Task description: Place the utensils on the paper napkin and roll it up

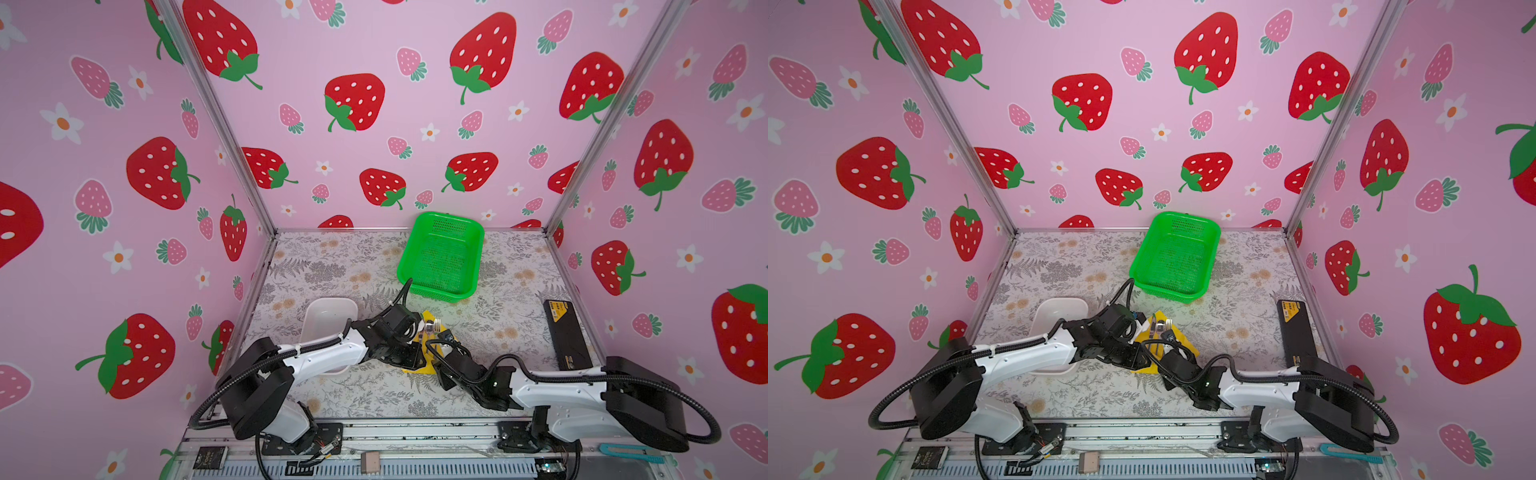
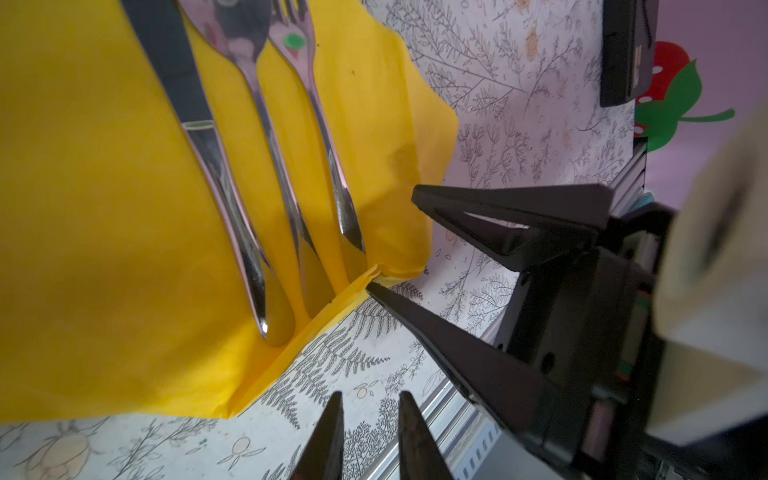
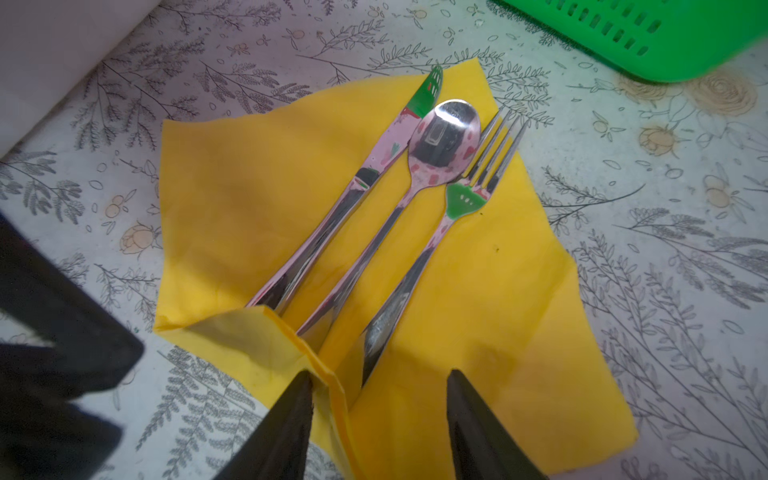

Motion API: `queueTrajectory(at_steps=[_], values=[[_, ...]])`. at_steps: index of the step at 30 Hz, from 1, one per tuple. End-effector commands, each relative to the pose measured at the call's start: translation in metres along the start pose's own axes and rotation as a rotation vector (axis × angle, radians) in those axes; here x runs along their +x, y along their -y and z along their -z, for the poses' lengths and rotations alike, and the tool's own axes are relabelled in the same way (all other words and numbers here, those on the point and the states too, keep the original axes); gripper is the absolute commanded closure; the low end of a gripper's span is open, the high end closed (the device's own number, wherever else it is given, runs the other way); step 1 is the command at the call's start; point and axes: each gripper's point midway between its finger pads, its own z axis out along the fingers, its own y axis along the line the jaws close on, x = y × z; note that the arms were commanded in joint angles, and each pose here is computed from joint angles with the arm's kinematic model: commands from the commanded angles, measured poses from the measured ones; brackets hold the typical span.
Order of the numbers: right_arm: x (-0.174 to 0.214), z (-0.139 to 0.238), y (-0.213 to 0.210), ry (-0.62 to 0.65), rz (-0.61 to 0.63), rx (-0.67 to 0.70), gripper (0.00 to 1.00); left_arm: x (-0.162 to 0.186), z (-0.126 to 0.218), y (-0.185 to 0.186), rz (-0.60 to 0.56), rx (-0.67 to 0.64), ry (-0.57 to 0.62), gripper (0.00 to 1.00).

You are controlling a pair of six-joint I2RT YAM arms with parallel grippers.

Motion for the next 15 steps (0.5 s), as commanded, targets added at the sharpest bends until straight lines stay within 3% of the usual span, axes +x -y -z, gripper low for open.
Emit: queueTrajectory(at_steps=[1,10,15], values=[[0.007,0.001,0.005,-0.027,-0.029,0.009,0.48,-0.016,-0.006,0.005,0.020,-0.016,0.024,0.78],[0.012,-0.001,0.006,-0.053,-0.071,0.000,0.54,-0.011,-0.022,-0.024,0.115,-0.133,0.001,0.80],[0.000,0.009,0.000,-0.034,-0.165,-0.048,0.52,-0.009,-0.028,-0.034,0.130,-0.179,-0.017,0.80]])
